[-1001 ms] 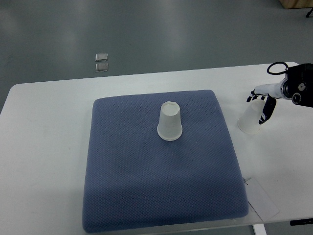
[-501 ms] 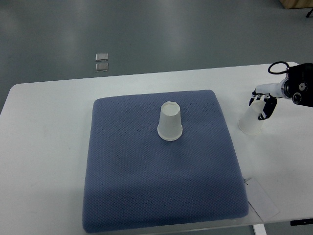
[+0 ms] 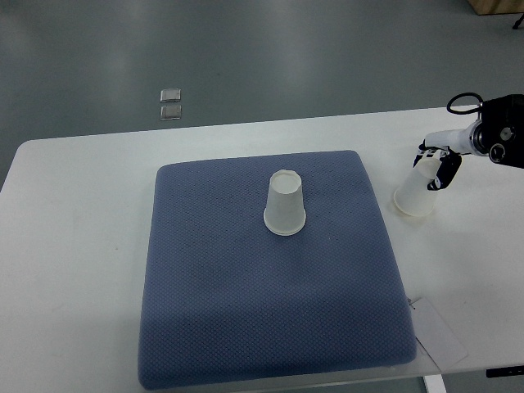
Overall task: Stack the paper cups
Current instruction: 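Lift the held cup and carry it toward the cup on the pad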
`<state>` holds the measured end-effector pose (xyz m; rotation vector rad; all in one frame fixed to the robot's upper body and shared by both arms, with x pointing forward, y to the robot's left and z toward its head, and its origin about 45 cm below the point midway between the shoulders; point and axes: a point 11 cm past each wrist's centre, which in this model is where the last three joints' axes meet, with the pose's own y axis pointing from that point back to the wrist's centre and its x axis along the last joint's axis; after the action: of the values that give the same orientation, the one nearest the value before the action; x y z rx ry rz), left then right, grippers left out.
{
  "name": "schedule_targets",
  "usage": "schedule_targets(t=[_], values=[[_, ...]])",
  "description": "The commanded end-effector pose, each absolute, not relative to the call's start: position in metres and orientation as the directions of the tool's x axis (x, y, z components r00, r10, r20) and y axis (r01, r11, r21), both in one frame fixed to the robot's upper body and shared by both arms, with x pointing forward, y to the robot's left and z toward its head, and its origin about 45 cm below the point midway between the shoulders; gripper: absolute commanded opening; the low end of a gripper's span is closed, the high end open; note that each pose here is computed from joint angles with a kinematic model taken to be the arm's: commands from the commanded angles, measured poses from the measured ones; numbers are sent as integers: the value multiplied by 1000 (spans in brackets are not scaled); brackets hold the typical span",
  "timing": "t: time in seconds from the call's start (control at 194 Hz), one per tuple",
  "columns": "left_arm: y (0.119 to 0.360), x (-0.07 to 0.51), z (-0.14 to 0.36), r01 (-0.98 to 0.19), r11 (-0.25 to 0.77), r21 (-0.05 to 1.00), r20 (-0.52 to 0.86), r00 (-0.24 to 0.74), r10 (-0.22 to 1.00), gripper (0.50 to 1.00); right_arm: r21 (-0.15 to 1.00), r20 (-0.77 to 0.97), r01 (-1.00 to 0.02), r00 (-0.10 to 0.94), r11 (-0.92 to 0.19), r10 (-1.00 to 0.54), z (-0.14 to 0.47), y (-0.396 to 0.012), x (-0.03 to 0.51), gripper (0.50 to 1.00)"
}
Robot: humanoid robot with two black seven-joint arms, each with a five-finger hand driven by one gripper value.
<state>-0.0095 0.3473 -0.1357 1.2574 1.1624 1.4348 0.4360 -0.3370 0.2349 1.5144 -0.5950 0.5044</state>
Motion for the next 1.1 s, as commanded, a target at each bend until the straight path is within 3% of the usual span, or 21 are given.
schedule_targets(t=[0.0,0.635,1.094], values=[[347,-9,-136,-33,-178,983,174,-104,979,1000,756,654,-655,754,5,-60,258,-341,442,643],[347,-9,-136,-33,-178,983,174,-104,979,1000,699,713,-708,700,-98,32,431,-315,439,646],[347,-9,-136,-33,-178,983,174,-104,979,1000,676,734,-717,675,-170,74,461,-279,435,646]])
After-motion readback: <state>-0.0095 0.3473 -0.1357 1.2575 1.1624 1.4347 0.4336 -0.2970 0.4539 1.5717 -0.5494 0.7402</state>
